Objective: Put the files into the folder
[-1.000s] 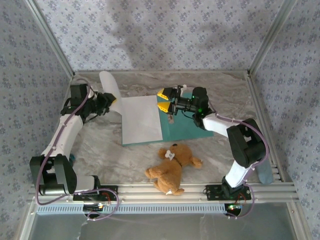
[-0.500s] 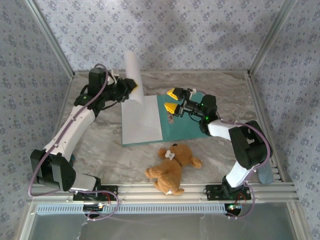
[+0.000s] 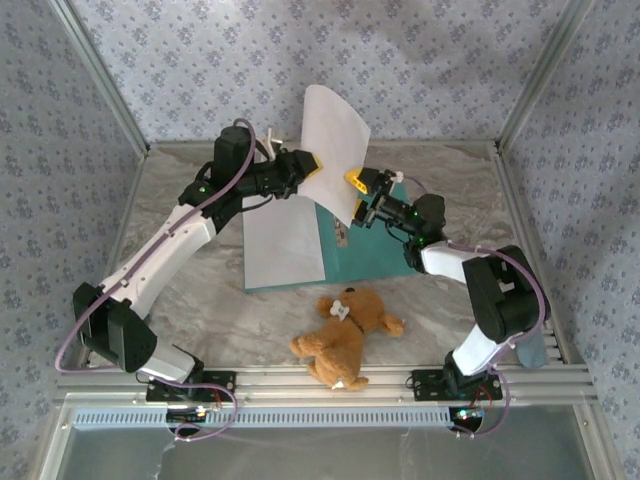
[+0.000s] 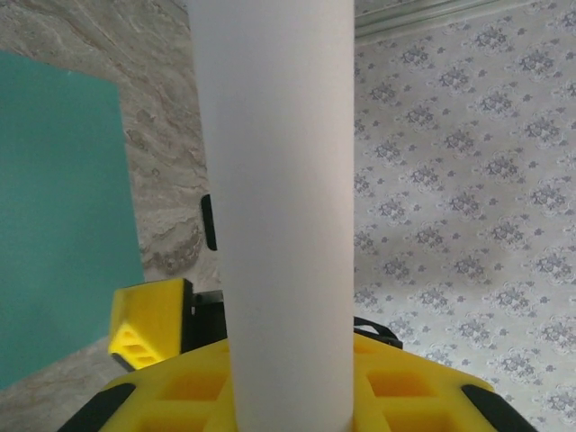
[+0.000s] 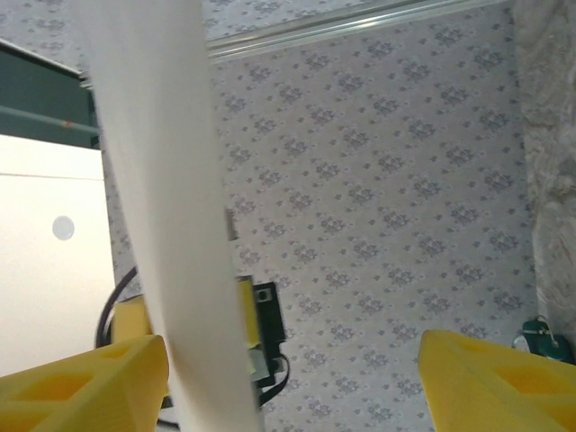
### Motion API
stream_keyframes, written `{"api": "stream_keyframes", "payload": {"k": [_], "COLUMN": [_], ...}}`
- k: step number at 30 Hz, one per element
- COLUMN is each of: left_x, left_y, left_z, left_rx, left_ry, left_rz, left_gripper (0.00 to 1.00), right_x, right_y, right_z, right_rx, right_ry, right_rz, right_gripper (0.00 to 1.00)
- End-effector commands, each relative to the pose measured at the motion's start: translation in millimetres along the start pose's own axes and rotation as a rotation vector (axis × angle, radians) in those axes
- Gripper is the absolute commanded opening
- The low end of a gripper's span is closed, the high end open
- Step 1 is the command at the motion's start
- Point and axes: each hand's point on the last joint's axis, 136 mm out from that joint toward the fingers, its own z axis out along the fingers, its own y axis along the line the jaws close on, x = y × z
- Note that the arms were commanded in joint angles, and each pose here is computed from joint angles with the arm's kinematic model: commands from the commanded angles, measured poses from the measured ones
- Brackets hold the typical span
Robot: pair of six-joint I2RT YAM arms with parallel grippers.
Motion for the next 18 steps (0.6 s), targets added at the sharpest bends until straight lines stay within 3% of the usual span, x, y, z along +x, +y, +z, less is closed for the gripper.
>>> {"api": "stream_keyframes", "payload": {"k": [1, 6, 8, 18], "left_x": [10, 29, 33, 30], "left_y": [-1, 13, 18, 18], "left_z": [-7, -15, -17, -22], "left_rx": [0.024, -0.015, -0.032, -0.006], "left_ry": [0.032, 0.104, 0.113, 0.133], "left_rz": [-0.020, -0.012, -0.002, 0.006], "left_gripper": [0.24, 0.25, 0.25, 0.25], "right_x": [6, 6, 7, 11], "right_y": [36, 46, 50, 47], "right_z": [-7, -9, -9, -9], "right_rx": [-0.089, -0.090, -0.093, -0.067], "right_ry": [0.005, 0.019, 0.028, 0.059], "right_rz": [-0.074, -0.098, -0.107, -0.118], "right_gripper": [0.76, 0.73, 0.67, 0.55]}}
